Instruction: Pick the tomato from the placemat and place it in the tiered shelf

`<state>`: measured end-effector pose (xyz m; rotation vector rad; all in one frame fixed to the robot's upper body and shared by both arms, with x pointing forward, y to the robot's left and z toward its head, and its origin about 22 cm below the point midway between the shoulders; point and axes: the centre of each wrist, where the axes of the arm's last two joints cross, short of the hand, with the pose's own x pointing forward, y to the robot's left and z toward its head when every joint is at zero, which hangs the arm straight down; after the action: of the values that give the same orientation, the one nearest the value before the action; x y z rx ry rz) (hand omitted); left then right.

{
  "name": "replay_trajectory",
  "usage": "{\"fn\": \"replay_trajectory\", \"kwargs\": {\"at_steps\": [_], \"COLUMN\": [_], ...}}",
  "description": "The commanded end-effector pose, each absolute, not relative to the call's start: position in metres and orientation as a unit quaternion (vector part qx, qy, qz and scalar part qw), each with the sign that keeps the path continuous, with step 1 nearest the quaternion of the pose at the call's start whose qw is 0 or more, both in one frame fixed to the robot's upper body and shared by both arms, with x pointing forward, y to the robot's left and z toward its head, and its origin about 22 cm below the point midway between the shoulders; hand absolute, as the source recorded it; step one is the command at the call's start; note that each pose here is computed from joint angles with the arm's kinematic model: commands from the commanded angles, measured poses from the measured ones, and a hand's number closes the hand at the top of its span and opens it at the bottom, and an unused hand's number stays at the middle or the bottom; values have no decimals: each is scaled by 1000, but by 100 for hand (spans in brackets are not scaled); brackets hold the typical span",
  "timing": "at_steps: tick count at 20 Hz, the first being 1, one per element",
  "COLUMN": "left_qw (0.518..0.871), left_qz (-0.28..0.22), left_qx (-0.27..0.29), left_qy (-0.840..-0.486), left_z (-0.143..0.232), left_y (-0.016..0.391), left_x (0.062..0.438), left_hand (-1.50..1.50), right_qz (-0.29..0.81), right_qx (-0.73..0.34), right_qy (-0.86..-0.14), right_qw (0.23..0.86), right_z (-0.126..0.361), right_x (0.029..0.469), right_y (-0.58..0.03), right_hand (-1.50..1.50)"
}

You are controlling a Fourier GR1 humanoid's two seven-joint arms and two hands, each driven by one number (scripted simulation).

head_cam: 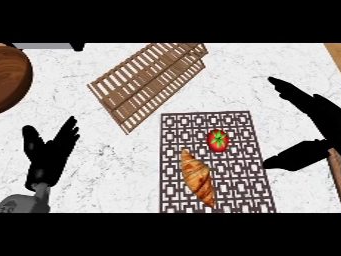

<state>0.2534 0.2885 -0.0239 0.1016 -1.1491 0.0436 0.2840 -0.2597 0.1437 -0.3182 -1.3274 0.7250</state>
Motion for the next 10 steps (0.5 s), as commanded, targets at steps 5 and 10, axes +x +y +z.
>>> {"fn": "replay_trajectory", "kwargs": {"at_steps": [5, 10], "left_qw": [848, 842], "left_qz": [17, 13], "left_qx": [46, 49], "left_qy": [-528, -537], "left_z": [-31, -28], "left_y": [301, 300], "left_x": [244, 252], "left_hand": [0, 0], "right_qz": [338, 380], "right_qx": [-225, -227], "right_qy": [-543, -497], "right_qw": [735, 747], "right_z": [150, 132], "right_x": [305, 316], "right_y": [-198, -172], "right_hand": [-150, -150]}}
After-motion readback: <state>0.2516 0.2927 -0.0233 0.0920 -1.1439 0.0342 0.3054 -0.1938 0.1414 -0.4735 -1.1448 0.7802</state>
